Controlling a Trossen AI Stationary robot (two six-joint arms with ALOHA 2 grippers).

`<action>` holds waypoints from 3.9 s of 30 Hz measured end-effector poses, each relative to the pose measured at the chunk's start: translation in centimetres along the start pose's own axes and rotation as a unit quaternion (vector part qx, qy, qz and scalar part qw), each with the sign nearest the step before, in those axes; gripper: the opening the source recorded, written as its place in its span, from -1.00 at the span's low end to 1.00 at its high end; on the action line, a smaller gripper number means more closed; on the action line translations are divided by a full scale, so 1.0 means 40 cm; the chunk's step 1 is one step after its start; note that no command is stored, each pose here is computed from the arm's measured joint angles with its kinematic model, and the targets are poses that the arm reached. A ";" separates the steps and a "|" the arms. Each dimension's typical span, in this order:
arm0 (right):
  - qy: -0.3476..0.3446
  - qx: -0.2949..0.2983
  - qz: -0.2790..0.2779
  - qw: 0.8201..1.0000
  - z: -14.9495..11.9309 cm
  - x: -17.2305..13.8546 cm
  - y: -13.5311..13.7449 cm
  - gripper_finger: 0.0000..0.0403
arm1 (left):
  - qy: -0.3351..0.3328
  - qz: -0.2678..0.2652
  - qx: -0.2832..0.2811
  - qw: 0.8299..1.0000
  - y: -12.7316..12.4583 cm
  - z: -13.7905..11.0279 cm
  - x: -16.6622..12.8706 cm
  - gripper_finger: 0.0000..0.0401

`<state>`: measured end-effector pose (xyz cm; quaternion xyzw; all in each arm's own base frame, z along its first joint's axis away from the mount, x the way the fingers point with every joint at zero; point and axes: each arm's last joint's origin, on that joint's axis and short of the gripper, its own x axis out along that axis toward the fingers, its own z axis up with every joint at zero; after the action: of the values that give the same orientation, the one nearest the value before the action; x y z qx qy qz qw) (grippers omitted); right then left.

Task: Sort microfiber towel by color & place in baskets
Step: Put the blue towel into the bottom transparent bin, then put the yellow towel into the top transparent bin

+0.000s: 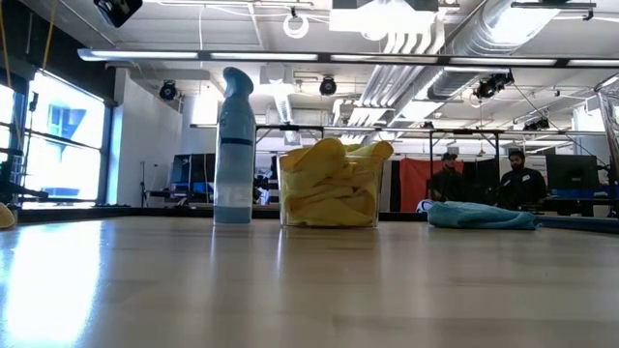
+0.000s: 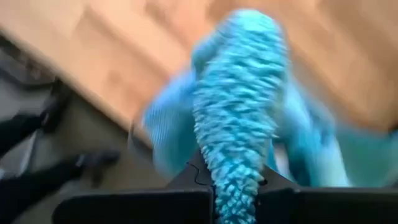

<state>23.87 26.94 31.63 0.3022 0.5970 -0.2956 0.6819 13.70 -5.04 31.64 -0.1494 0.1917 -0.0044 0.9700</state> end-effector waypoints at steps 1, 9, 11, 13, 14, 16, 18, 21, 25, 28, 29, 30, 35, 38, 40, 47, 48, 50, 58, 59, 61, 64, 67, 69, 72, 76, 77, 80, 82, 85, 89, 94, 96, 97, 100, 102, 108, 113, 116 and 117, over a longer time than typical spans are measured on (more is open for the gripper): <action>-0.023 -0.005 -0.008 1.000 0.007 0.015 0.008 -1.00 | -0.001 0.000 0.000 1.000 0.000 0.000 -0.001 -0.42; -0.074 0.000 -0.080 0.994 0.021 0.131 0.053 -1.00 | 0.000 -0.001 0.008 1.000 0.000 0.000 -0.001 -0.42; -0.077 0.019 -0.083 0.993 0.003 0.164 0.054 -1.00 | 0.001 -0.003 0.008 1.000 0.000 0.000 -0.001 -0.42; -0.079 0.043 -0.073 0.993 -0.023 0.203 0.052 -1.00 | 0.004 -0.009 0.008 1.000 -0.001 -0.001 -0.001 -0.42; -0.081 0.058 -0.070 0.993 -0.036 0.220 0.048 -1.00 | 0.006 -0.011 0.007 1.000 -0.001 -0.001 -0.001 -0.42; -0.087 0.095 -0.066 0.990 -0.059 0.250 0.033 -1.00 | 0.007 -0.014 0.005 1.000 -0.002 -0.001 -0.001 -0.42; -0.096 0.128 -0.051 0.986 -0.075 0.277 0.018 -1.00 | 0.008 -0.016 0.005 1.000 -0.002 -0.001 -0.001 -0.42; -0.081 0.141 -0.026 0.986 -0.086 0.333 0.009 -1.00 | 0.007 -0.016 0.005 1.000 -0.002 -0.001 -0.001 -0.42; -0.078 0.156 0.015 0.985 -0.077 0.402 -0.001 -0.99 | 0.007 -0.017 0.003 1.000 -0.002 0.000 -0.001 -0.42; -0.078 0.160 0.021 0.984 -0.075 0.428 -0.012 -0.93 | 0.007 -0.016 -0.005 1.000 -0.002 0.000 -0.001 -0.42; -0.080 0.160 0.023 0.984 -0.075 0.429 -0.012 -0.91 | 0.007 -0.016 -0.006 1.000 -0.002 0.000 -0.001 -0.42; -0.083 0.159 0.024 0.983 -0.075 0.429 -0.012 -0.88 | 0.007 -0.016 -0.009 1.000 -0.002 0.000 -0.001 -0.42; -0.094 0.153 0.018 0.984 -0.074 0.403 0.003 -0.69 | 0.007 -0.016 -0.010 1.000 -0.002 0.000 -0.001 -0.42; -0.089 0.149 0.002 0.985 -0.075 0.377 0.011 -0.55 | 0.007 -0.016 -0.010 1.000 -0.002 0.000 -0.001 -0.42; -0.085 0.139 -0.013 0.987 -0.074 0.353 0.017 -0.46 | 0.007 -0.016 -0.010 1.000 -0.002 0.000 -0.001 -0.42; -0.095 0.116 -0.035 0.988 -0.071 0.219 0.033 -0.21 | 0.007 -0.016 -0.010 1.000 -0.002 0.000 -0.001 -0.42; -0.096 0.115 -0.034 0.988 -0.072 0.199 0.035 -0.19 | 0.007 -0.016 -0.010 1.000 -0.002 0.000 -0.001 -0.42; -0.099 0.112 -0.031 0.988 -0.074 0.166 0.036 -0.16 | 0.007 -0.016 -0.014 1.000 -0.002 0.000 -0.001 -0.42; -0.105 0.136 -0.035 0.984 -0.104 0.093 0.019 -0.14 | 0.007 -0.017 -0.022 1.000 -0.002 0.000 -0.001 -0.42; -0.105 0.135 -0.034 0.985 -0.107 0.092 0.018 -0.14 | 0.007 -0.017 -0.022 1.000 -0.002 0.000 -0.001 -0.42; -0.108 0.136 -0.030 0.984 -0.111 0.092 0.018 -0.14 | 0.007 -0.017 -0.022 1.000 -0.002 0.000 -0.001 -0.42; -0.135 0.135 -0.007 0.982 -0.108 0.092 0.024 -0.14 | 0.007 -0.017 -0.022 1.000 -0.002 0.000 -0.001 -0.42; -0.171 0.133 0.019 0.976 -0.095 0.085 0.031 -0.14 | 0.007 -0.017 -0.022 1.000 -0.002 0.000 -0.001 -0.42; -0.201 0.128 0.033 0.971 -0.084 0.083 0.035 -0.15 | 0.005 -0.018 -0.023 1.000 -0.003 0.001 -0.001 -0.42; -0.268 0.124 0.058 0.954 -0.060 0.081 0.041 -0.16 | -0.004 -0.022 -0.026 0.999 -0.005 0.006 -0.001 -0.42; -0.368 0.121 0.083 0.918 -0.002 0.076 0.053 -0.19 | -0.020 -0.016 -0.021 0.999 -0.006 0.012 -0.001 -0.42; -0.390 0.119 0.085 0.909 0.018 0.076 0.056 -0.19 | -0.025 -0.014 -0.018 0.999 -0.006 0.013 -0.001 -0.42; -0.424 0.124 0.073 0.894 0.086 0.080 0.065 -0.21 | -0.038 -0.005 -0.013 0.999 -0.006 0.018 -0.002 -0.42; -0.419 0.127 0.053 0.898 0.142 0.088 0.072 -0.22 | -0.044 -0.002 -0.006 0.999 -0.006 0.020 -0.002 -0.42; -0.379 0.114 0.028 0.918 0.228 0.103 0.085 -0.23 | -0.052 0.003 0.004 0.999 -0.006 0.024 -0.003 -0.42; -0.317 0.033 0.037 0.947 0.330 0.117 0.113 -0.23 | -0.054 0.008 0.002 0.999 -0.005 0.024 -0.002 -0.42; -0.294 -0.051 0.081 0.951 0.438 0.138 0.135 -0.23 | -0.053 0.009 0.010 0.998 -0.005 0.024 -0.003 -0.42; -0.290 -0.073 0.098 0.949 0.472 0.154 0.138 -0.23 | -0.052 0.011 0.017 0.998 -0.005 0.023 -0.002 -0.42; -0.290 -0.081 0.105 0.948 0.487 0.160 0.138 -0.23 | -0.052 0.010 0.018 0.998 -0.005 0.023 -0.003 -0.42; -0.297 -0.090 0.144 0.940 0.525 0.185 0.144 -0.23 | -0.051 0.011 0.019 0.998 -0.004 0.022 -0.002 -0.42; -0.295 -0.108 0.155 0.937 0.536 0.205 0.145 -0.23 | -0.049 0.013 0.019 0.999 -0.004 0.021 -0.002 -0.42; -0.270 -0.119 0.146 0.944 0.523 0.265 0.127 -0.23 | -0.044 0.025 0.018 0.999 -0.005 0.018 0.007 -0.42; -0.267 -0.103 0.175 0.942 0.507 0.292 0.097 -0.23 | -0.002 0.050 0.023 0.998 -0.008 0.018 0.019 -0.42; -0.281 -0.088 0.188 0.937 0.496 0.298 0.067 -0.23 | 0.037 0.072 0.025 0.996 -0.013 0.026 0.022 -0.42; -0.289 -0.081 0.190 0.935 0.492 0.293 0.054 -0.23 | 0.051 0.079 0.025 0.995 -0.015 0.028 0.024 -0.42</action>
<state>39.35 12.77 22.19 0.2545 0.3275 -0.1859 0.8907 15.04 -5.34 32.45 -0.1090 0.2520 0.0602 0.9597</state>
